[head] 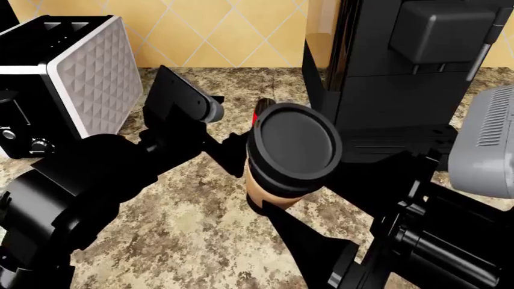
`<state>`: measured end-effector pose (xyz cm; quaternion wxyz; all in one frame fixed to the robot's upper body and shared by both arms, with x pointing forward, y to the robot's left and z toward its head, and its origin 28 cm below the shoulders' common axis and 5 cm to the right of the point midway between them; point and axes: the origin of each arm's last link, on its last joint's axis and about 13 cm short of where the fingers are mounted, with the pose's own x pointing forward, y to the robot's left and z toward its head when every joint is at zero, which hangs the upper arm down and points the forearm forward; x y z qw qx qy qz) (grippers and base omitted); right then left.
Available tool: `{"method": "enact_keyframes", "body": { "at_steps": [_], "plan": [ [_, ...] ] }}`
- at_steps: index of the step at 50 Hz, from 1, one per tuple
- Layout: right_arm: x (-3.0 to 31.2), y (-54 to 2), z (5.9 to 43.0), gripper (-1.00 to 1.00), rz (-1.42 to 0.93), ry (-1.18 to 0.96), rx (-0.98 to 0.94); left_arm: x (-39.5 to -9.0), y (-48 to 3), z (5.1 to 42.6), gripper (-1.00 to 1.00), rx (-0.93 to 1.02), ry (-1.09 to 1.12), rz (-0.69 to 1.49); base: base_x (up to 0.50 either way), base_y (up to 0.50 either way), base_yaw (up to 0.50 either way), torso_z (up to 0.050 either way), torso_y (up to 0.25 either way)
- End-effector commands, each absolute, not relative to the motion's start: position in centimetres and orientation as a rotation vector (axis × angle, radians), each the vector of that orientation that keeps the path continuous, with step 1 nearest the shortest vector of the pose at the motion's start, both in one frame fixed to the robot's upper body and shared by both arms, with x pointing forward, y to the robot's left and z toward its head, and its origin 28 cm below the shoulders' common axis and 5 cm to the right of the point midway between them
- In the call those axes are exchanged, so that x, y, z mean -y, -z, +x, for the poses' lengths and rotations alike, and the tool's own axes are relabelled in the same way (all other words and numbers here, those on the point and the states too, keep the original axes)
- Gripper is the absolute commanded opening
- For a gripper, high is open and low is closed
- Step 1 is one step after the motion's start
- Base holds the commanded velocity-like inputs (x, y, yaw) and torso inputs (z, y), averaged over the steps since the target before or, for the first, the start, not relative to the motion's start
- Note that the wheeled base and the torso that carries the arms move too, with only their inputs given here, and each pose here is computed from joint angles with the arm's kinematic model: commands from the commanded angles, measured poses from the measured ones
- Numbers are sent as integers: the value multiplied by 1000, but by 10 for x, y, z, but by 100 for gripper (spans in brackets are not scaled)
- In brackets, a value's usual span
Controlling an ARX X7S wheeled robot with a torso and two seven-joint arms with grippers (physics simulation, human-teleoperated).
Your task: Move the drinks to the dining counter.
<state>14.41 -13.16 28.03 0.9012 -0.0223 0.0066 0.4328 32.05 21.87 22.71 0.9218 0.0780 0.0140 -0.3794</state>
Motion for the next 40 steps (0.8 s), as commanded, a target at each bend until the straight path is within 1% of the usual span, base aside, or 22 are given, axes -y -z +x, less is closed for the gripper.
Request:
{"method": "enact_keyframes", "body": {
  "at_steps": [1,14,32,40],
  "plan": [
    [133,-280,146,-100,-51,-888,4,-212,-222,332,100,-43,771,153,0,0,0,0,0],
    [134,-279,143,-100,-47,-884,5,-204,-219,335,100,-65,857,172,0,0,0,0,1],
    [135,-277,140,-100,-40,-874,0,-197,-207,359,100,-107,851,150,0,0,0,0,1],
    [136,-278,138,-100,-40,-871,1,-190,-199,365,100,-136,895,157,0,0,0,0,0]
  ]
}}
